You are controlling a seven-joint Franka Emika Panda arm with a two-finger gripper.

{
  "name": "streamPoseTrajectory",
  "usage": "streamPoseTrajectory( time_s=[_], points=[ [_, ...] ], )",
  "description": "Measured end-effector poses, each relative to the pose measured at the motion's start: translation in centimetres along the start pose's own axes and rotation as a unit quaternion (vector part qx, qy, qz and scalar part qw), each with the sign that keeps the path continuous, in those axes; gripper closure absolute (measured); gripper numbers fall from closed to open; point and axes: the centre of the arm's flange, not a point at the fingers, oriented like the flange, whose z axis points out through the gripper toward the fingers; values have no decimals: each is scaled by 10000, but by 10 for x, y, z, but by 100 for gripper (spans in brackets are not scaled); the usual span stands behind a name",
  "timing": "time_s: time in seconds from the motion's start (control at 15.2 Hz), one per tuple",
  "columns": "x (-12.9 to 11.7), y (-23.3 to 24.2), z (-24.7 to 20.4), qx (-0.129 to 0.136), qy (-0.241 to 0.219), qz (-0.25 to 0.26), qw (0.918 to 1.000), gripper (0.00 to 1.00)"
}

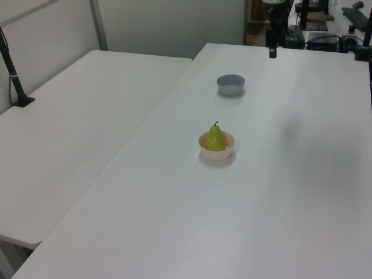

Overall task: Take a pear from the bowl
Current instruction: 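Move the open gripper toward the pink bowl holding the green pear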

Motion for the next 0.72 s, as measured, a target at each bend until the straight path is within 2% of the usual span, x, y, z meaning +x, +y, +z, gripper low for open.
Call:
streamPoseTrajectory(
  time_s=[0.72],
  points=[
    [-5,15,-7,-6,61,132,9999,0]
  ],
)
